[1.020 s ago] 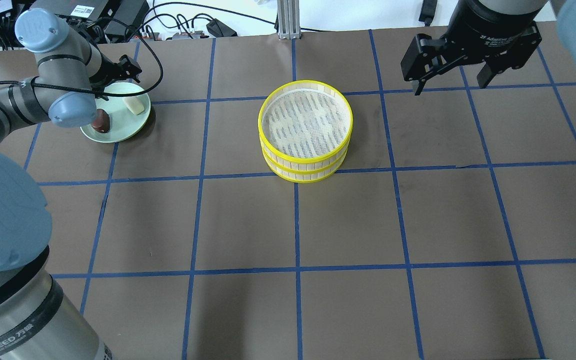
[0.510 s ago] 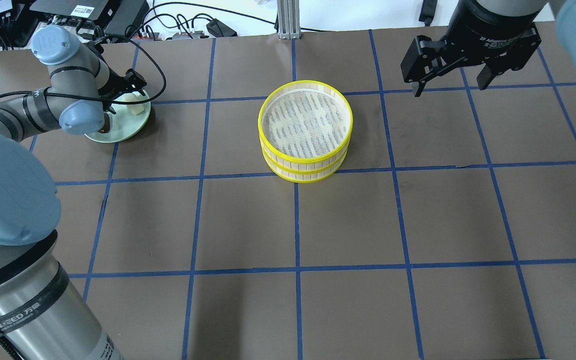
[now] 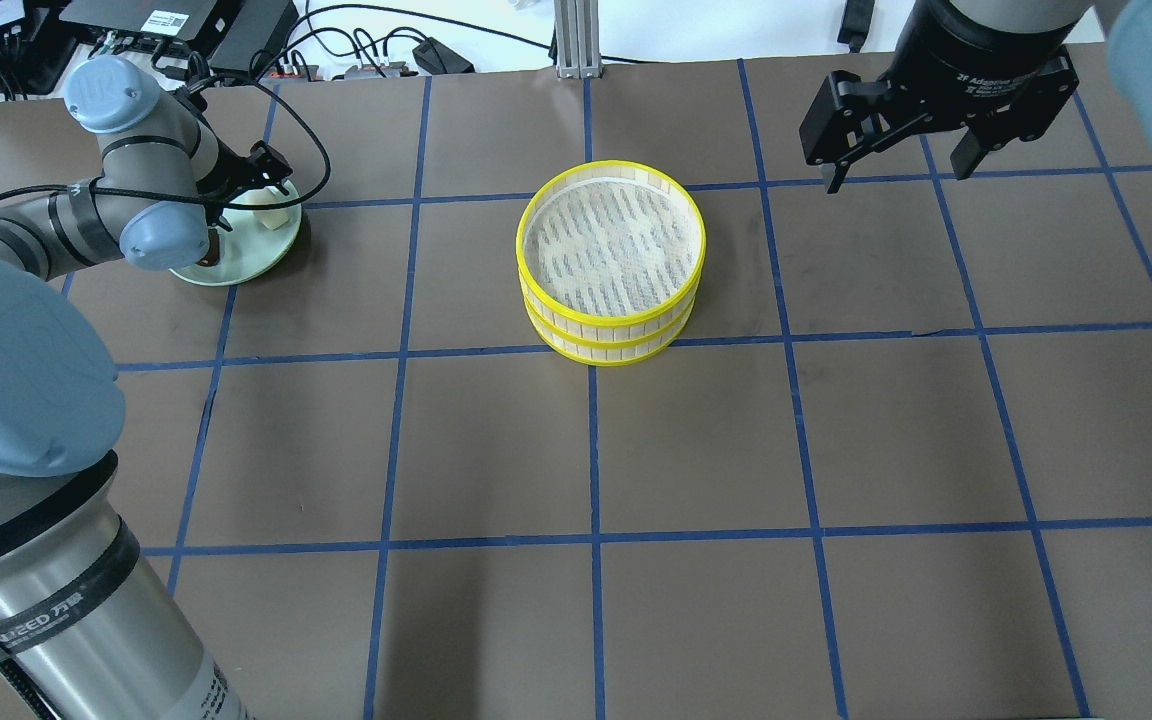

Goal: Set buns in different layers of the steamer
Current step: 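Lower the left gripper and grasp the white bun on the plate, then lift the white bun with the left gripper and hold it beside the plate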

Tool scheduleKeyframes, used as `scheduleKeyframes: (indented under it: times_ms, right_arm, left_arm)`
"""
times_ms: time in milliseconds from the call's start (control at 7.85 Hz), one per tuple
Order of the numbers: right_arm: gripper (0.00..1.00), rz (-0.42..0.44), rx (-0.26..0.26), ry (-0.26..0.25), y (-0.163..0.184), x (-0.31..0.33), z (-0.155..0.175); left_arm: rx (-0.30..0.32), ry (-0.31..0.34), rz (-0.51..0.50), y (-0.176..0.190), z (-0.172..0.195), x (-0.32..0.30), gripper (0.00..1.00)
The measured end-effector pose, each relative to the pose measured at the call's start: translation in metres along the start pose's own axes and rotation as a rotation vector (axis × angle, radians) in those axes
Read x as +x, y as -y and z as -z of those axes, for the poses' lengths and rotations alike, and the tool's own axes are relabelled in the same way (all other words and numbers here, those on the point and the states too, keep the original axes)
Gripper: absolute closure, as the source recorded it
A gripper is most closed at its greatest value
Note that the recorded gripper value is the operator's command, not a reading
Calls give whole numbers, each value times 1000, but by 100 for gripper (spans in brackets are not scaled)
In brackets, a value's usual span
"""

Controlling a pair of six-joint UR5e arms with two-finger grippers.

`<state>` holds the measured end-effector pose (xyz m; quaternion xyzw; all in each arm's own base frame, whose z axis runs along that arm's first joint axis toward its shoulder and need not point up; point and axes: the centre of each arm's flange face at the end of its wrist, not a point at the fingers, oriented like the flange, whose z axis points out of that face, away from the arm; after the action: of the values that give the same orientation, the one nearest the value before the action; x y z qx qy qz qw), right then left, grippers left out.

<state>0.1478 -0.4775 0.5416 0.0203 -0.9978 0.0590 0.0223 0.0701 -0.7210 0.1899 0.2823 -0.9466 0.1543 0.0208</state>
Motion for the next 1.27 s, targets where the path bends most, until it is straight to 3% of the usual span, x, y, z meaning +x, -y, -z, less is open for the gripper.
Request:
scheduleKeyframes:
  times_ms: [255,382,510,637,1275]
  right_arm:
    - [0,1,-3,1,1,0,-2]
    - [0,1,-3,1,1,0,-2]
    - [0,1,-4,0,1,0,-2]
    - [0,1,-1,6,1,-1,-2]
    - [0,1,9,15,4,-2,-2]
  left_arm:
    - [-2,-1,1,1,-3,0,47]
    - [-2,-2,2,1,-3,-1,62]
    - [-2,-2,3,2,-2,-2,87]
    - [-2,-4,4,2,-2,-2,100]
    - [36,-17,-1,7,39,2,100]
